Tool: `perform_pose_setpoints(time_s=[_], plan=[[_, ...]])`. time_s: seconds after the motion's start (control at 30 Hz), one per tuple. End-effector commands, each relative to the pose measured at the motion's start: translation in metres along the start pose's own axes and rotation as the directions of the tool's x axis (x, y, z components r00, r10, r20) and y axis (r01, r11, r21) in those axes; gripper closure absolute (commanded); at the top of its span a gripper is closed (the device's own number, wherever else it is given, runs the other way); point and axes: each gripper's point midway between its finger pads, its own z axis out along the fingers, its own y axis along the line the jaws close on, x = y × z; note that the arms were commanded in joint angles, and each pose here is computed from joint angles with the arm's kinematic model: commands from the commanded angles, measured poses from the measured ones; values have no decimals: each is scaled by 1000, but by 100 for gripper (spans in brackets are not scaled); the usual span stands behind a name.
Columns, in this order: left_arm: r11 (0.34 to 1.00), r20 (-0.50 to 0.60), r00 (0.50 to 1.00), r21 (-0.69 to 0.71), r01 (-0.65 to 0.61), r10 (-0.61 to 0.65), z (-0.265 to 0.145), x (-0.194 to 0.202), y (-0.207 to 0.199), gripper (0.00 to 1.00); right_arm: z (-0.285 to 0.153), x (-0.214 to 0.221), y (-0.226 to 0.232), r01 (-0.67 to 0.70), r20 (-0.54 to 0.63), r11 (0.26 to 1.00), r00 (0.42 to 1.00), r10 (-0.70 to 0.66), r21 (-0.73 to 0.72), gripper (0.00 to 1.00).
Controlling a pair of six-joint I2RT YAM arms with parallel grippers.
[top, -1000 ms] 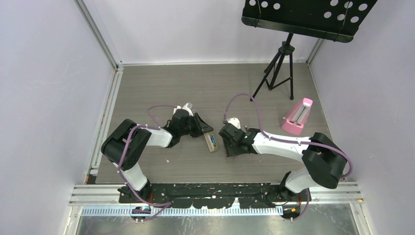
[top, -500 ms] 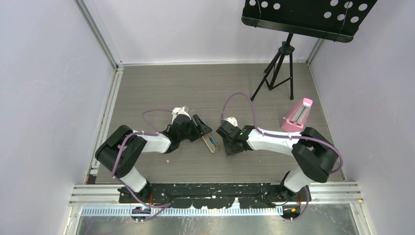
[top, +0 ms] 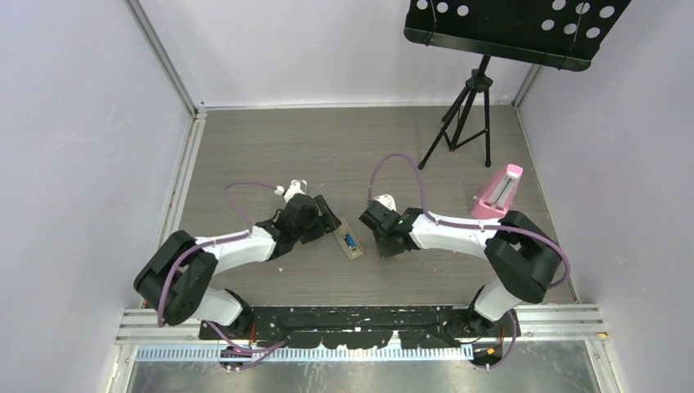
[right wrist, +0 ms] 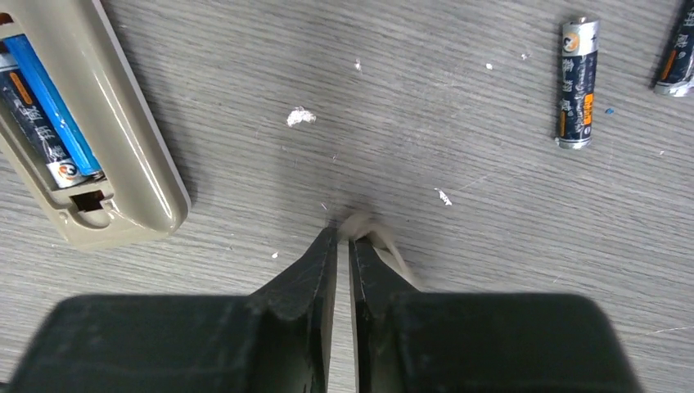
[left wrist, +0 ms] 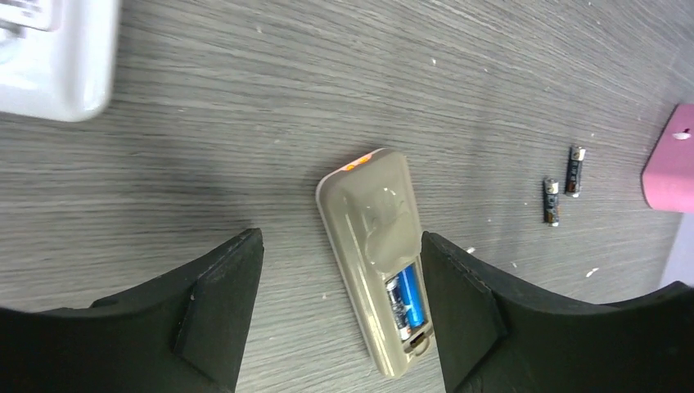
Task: Load the batteries into the remote control
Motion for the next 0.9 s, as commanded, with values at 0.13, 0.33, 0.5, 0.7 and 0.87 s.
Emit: perform_pose_setpoints(time_s=[0.13,0.33,0.5,0.7,0.87], plan=[[995,56,994,-11,-96,97,-23,-17,-2,27,-5,-15,-1,-11,41,1000,999,10,21,88],[988,55,988,48,-146,143,-30,-24,-21,26,-16,-21,2,-47,72,999,996,47,-6,81],[983,56,986,87,-161,157,-34,-25,-30,26,-33,-27,-7,-104,128,995,986,103,3,66],[971,29,983,155,-183,181,-37,-22,-44,26,-35,-11,-34,-101,75,994,992,97,46,57],[959,37,979,195,-204,201,-42,-24,-53,25,-34,-5,-46,-104,37,995,994,104,-4,60]])
